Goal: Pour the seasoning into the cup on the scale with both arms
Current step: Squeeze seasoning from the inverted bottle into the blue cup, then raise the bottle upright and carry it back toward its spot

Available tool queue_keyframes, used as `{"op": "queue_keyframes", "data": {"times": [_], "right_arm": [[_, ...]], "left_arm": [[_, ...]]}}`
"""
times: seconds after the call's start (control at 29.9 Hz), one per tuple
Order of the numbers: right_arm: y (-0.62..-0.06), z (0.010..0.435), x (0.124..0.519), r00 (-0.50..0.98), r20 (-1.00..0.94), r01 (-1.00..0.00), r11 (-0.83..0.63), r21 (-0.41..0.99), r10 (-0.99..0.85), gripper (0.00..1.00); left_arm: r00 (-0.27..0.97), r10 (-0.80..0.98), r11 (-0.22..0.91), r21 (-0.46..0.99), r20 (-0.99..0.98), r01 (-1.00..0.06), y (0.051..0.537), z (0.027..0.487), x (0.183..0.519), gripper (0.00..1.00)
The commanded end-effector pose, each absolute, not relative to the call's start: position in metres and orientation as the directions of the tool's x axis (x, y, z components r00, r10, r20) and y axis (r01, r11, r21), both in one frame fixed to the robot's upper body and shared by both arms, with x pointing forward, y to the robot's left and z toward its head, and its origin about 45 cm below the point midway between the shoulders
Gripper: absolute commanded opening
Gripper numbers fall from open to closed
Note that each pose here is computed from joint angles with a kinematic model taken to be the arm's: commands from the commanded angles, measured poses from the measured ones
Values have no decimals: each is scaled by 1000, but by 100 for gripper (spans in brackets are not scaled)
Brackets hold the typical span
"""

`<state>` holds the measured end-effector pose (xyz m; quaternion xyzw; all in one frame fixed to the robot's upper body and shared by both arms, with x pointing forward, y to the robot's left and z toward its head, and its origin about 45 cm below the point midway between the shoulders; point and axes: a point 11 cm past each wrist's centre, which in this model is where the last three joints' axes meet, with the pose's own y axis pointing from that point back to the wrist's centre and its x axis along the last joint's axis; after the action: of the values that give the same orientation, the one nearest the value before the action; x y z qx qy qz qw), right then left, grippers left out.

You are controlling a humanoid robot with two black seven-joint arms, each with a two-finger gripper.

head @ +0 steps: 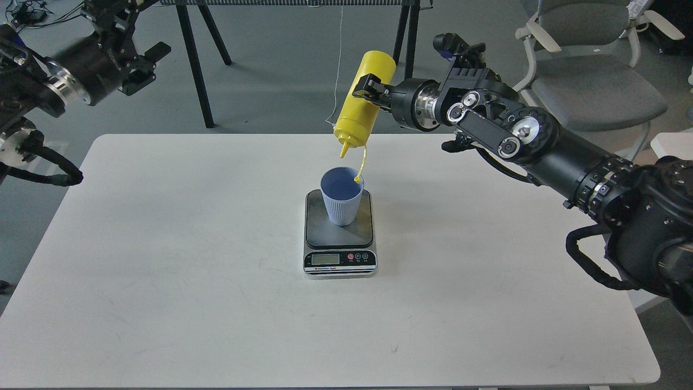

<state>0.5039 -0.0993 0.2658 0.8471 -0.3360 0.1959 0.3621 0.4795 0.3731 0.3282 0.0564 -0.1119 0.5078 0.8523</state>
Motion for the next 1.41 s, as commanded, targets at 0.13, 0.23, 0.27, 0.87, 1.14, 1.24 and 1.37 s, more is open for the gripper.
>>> {"op": "queue_keyframes", "data": {"times": [0.13, 0.23, 0.27, 0.87, 1.14, 1.24, 1.37], "right_arm": [[-100, 266, 504, 695, 578, -714, -508, 481, -428, 19], [-100, 266, 504, 694, 578, -715, -508, 480, -430, 19], [-100, 267, 505, 693, 579, -715, -508, 479, -429, 19], [-91, 298, 511, 679, 483, -732, -559, 388, -553, 20], [-140, 355, 523, 667, 102, -739, -638, 216, -738, 19], [-178, 382, 524, 649, -61, -749, -651, 122, -758, 19], [-252, 403, 515, 580, -316, -794, -608, -13, -751, 19]], "left_arm": [[458, 853, 477, -18, 249, -879, 374, 329, 479, 99], [458, 853, 477, -18, 249, -879, 374, 329, 479, 99], [458, 853, 477, -18, 249, -879, 374, 329, 479, 99], [454, 854, 472, -14, 255, -881, 377, 329, 479, 99], [453, 853, 471, -8, 261, -882, 379, 329, 478, 99], [454, 851, 472, -5, 264, -882, 379, 328, 478, 99], [460, 847, 477, 2, 265, -879, 377, 326, 478, 99]]}}
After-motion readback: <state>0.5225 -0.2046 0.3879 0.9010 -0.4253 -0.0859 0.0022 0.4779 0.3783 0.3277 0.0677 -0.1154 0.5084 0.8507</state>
